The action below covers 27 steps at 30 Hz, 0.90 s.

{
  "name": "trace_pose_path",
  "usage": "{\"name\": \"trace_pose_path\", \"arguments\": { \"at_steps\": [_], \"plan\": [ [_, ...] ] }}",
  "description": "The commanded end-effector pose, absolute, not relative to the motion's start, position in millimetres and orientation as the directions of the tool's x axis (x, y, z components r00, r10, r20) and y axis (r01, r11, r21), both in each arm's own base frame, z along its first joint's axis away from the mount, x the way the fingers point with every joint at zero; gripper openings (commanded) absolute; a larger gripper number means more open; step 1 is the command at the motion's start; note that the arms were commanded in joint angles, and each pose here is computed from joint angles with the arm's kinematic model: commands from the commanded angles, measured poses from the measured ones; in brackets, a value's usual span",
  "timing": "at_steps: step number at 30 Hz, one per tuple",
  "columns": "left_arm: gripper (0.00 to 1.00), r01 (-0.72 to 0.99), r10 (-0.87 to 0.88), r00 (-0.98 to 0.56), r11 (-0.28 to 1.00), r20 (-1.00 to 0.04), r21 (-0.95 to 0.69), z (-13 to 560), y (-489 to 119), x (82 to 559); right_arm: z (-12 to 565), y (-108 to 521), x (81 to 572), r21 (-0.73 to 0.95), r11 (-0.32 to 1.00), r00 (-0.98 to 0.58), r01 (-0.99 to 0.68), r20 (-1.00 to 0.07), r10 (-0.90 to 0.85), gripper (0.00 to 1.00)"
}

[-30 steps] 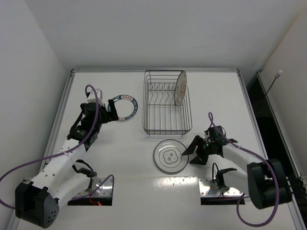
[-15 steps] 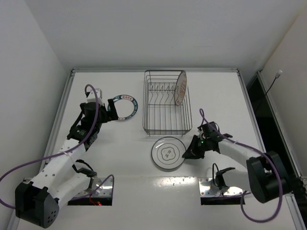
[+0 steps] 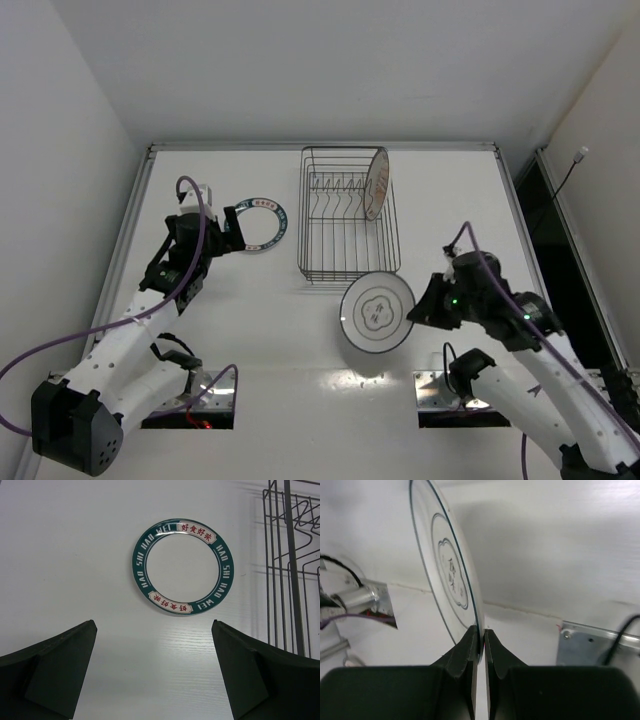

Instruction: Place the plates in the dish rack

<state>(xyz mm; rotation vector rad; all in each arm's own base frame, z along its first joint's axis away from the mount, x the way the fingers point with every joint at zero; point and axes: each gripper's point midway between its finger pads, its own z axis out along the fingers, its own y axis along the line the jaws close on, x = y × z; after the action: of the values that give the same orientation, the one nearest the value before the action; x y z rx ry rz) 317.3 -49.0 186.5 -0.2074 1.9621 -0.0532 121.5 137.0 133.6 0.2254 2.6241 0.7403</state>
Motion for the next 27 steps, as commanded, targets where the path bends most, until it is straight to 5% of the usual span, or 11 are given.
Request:
{"name": "trace_pose_path", "arguments": {
  "at_steps": [1, 5, 8, 16, 27],
  "plan": [
    [1.0, -0.115, -0.172, -0.327, 0.983, -0.929, -0.142, 211.7, -50.8, 323.3, 202.0, 103.8, 139.9, 0.439, 0.896, -0.796, 0.074, -0.514, 0.318, 0.0],
    [1.0, -0.114, -0.175, -0.317, 0.983, -0.932, -0.146, 214.9, -50.5, 322.3, 314.9, 71.3, 192.7, 0.292, 0.952, -0.593, 0.091, -0.752, 0.288, 0.0],
    [1.0, -0.114, -0.175, -0.317, 0.983, -0.932, -0.146, 214.9, -50.5, 322.3, 356.4, 61.5, 234.8, 0.171, 0.975, -0.516, 0.142, -0.827, 0.221, 0.0],
    [1.0, -0.122, -0.178, -0.306, 0.982, -0.935, -0.147, 217.9, -48.3, 321.5, 370.9, 90.5, 359.3, 0.014, 0.97, -0.46, 0.241, -0.879, 0.127, 0.0],
    [1.0, -0.089, -0.176, -0.325, 0.984, -0.929, -0.155, 214.5, -55.3, 322.0, 361.2, 144.6, 434.5, -0.131, 0.936, -0.409, 0.328, -0.912, 0.016, 0.0]
  ]
}}
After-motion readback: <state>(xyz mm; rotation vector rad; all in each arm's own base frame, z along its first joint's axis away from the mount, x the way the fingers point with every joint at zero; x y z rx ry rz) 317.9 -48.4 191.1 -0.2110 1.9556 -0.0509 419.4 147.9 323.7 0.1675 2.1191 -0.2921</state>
